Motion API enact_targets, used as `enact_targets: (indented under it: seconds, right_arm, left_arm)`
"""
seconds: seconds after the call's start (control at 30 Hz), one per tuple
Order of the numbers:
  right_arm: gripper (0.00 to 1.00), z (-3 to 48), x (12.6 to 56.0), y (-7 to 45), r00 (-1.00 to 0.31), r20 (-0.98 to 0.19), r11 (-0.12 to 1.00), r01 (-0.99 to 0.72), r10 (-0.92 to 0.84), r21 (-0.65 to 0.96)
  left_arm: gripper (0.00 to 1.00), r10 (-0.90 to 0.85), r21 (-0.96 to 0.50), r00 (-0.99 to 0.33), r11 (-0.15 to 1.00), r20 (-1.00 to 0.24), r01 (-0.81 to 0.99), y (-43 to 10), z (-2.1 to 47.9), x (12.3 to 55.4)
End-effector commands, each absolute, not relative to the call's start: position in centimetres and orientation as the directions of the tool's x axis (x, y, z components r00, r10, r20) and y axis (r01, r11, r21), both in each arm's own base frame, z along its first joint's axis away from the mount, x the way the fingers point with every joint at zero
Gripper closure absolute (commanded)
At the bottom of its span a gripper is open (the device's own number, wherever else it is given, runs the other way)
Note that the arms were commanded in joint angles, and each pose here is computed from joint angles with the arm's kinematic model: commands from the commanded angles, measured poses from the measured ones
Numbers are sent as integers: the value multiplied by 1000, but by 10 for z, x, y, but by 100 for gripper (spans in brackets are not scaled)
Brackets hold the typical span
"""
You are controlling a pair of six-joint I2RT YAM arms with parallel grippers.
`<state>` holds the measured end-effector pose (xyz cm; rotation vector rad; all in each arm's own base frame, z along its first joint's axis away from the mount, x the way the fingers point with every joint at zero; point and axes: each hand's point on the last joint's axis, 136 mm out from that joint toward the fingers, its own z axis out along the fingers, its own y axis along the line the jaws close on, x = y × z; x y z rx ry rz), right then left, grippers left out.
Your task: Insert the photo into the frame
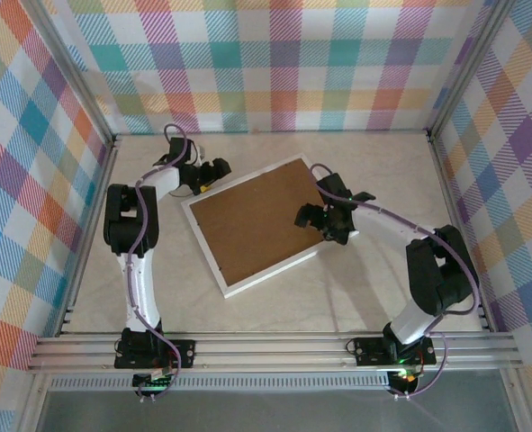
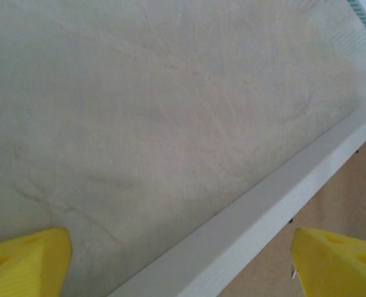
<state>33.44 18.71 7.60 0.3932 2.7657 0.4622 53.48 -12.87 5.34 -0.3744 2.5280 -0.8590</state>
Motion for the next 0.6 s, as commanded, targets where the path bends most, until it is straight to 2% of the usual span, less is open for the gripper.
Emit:
enact_targets:
  seconds: [0.0, 0.17, 0.33, 0.4, 0.57]
  right_arm:
    - [1, 73, 363, 185, -898, -319, 920, 187, 303, 345]
    - [1, 71, 387, 195, -889, -339, 910, 174, 309, 375]
    - [1, 94, 397, 178, -872, -424, 954, 138, 244, 265]
    - [1, 101, 389, 166, -875, -433, 967, 132, 217, 218]
    - [1, 91, 340, 134, -912, -363, 979, 153, 192, 134]
  left_arm:
    - [8, -376, -638, -919, 738, -121, -218, -155, 36, 480]
    - [8, -318, -625, -944, 756, -89, -196, -185, 35, 443]
    - [8, -288, -598, -953, 783, -99, -174, -193, 44, 416]
    - [8, -281, -588, -953, 793, -115, -162, -190, 48, 411]
    - [8, -271, -438, -940, 885, -208, -158, -157, 48, 410]
